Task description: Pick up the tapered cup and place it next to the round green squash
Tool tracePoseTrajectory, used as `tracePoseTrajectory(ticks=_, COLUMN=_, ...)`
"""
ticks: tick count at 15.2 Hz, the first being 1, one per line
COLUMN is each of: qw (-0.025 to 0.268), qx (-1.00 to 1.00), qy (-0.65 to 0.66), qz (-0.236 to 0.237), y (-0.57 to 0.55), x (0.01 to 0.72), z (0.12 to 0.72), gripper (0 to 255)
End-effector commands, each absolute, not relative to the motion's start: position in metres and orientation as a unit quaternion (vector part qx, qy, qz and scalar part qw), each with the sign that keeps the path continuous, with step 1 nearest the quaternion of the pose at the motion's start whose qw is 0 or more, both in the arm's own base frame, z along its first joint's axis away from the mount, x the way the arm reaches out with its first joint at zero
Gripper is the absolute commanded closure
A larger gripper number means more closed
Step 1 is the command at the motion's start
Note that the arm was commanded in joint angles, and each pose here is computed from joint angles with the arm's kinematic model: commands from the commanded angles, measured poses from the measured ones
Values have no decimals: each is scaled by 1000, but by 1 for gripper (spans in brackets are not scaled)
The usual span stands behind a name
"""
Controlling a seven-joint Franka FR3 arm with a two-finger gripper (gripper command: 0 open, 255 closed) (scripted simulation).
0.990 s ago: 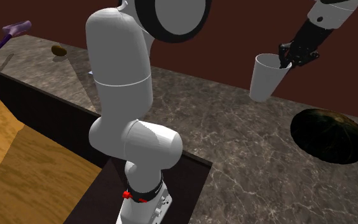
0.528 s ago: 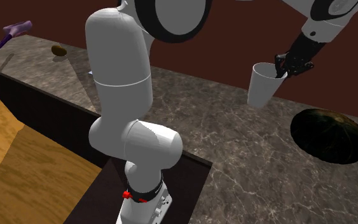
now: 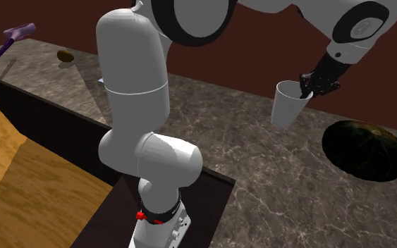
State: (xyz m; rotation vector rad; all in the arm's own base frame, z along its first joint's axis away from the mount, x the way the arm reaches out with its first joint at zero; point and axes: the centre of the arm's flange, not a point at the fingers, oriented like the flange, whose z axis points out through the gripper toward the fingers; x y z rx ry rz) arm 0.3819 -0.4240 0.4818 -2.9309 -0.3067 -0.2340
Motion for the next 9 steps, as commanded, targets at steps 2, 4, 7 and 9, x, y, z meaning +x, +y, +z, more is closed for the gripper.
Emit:
tracePoseTrajectory(ticks=2, qw=92, qx=-987, qy=-103, qz=-79, y=-424, x=382, z=467, gripper=255)
tracePoseTrajectory(ticks=4, qw=92, qx=-987, qy=-103, qz=-79, y=-424, x=382, z=456, gripper=255)
tracePoseTrajectory(ticks=7, qw=92, qx=-987, qy=-103, qz=-79, y=-424, x=382, z=440, gripper=255)
tracePoseTrajectory(ticks=9, qw=92, qx=-987, qy=-103, qz=-79, y=-424, x=382, z=430, gripper=255)
